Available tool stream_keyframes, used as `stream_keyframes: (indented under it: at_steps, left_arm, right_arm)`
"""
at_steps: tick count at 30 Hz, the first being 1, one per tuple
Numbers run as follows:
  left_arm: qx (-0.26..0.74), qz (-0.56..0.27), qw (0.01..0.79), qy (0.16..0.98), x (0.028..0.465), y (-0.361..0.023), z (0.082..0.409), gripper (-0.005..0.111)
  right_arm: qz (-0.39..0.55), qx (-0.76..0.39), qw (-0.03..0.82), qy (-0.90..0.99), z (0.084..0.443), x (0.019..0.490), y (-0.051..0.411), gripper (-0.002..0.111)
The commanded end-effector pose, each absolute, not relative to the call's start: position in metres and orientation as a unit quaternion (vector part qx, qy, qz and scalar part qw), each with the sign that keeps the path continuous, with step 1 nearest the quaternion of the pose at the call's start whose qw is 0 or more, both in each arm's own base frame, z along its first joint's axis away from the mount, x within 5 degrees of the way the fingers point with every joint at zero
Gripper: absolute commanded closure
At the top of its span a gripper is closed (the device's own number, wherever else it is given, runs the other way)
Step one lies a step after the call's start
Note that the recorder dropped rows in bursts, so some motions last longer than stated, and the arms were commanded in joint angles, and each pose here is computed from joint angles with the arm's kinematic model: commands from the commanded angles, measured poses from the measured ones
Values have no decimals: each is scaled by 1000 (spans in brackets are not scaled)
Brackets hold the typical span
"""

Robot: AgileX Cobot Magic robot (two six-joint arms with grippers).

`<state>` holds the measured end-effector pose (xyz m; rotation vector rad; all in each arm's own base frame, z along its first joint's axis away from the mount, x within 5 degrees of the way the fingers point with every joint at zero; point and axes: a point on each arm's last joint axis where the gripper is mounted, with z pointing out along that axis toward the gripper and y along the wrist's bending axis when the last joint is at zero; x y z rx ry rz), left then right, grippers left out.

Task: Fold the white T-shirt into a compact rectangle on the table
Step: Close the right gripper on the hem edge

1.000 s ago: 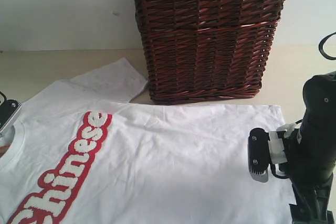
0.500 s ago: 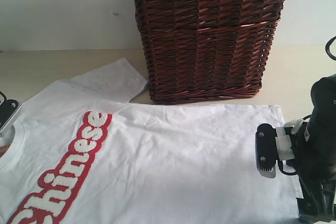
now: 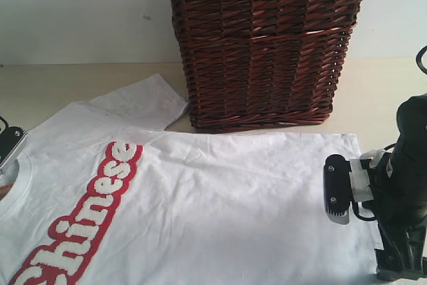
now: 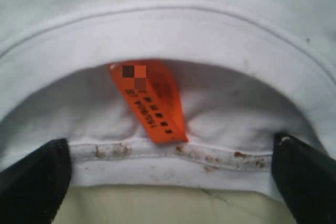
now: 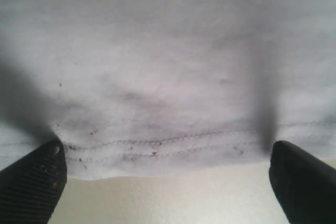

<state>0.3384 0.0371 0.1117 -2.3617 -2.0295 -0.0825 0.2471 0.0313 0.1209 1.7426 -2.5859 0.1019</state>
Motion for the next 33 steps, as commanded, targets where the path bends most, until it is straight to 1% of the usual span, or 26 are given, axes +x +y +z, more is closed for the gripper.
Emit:
stream_keyframes:
  at_steps: [1,5,11,19,33]
  left_arm:
    - [-754,-32,4,-656,341,35,104,4]
    - [-754,-32,4,-656,341,35,104,4]
    - [-754,-32,4,-656,341,35,104,4]
    - [-754,-32,4,-656,341,35,104,4]
    - [-754,-32,4,-656,341,35,104,4]
  right_arm:
    - [43,573,-13,-819,136,246,30,3]
    - [32,573,-24,-818,141,244,33,3]
    - [11,568,-7,-823,127,244,35,3]
    - [22,561,32,-827,112,245,30,3]
    - [22,559,29,-828,112,245,30,3]
